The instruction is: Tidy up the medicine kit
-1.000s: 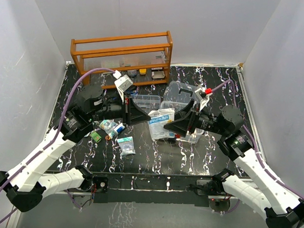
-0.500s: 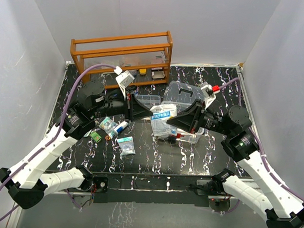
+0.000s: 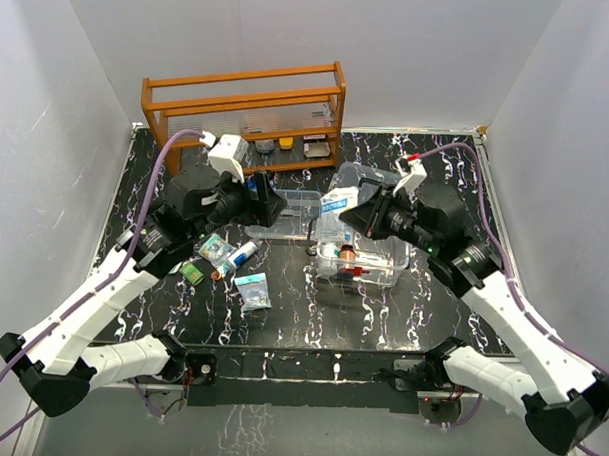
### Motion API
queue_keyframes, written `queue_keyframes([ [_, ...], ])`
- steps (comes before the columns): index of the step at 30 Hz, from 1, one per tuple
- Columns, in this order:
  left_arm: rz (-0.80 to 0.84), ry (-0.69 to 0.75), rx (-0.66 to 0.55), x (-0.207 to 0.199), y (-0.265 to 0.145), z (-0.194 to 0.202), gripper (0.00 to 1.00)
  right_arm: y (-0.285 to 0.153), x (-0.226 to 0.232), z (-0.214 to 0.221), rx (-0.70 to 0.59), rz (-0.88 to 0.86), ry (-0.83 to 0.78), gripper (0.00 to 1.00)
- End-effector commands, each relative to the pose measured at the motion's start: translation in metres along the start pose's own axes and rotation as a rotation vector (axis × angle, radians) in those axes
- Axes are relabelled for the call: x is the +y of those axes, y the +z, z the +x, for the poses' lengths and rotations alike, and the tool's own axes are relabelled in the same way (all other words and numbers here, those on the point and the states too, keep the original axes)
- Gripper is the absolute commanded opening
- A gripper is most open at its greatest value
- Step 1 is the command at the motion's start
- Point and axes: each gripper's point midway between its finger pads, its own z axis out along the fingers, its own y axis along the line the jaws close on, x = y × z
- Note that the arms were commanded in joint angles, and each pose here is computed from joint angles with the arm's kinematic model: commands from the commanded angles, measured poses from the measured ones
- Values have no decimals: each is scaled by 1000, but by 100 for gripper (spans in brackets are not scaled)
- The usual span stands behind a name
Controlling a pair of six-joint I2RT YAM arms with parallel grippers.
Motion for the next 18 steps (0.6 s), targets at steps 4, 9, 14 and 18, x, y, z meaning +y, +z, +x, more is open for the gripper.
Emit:
queue_keyframes([
  [4,-358,73,-128,77,13,2,74,-7,-111,-3,37,641,-14,0],
  [9,-384,111,-144,87,29,8,75,-13,-149,11,155,867,-43,0],
  [14,-398,151,-148,96,36,17,75,3,-165,11,305,904,-196,0],
  [18,-364,140,-182,93,33,20,76,14,-175,17,426,940,-228,0],
])
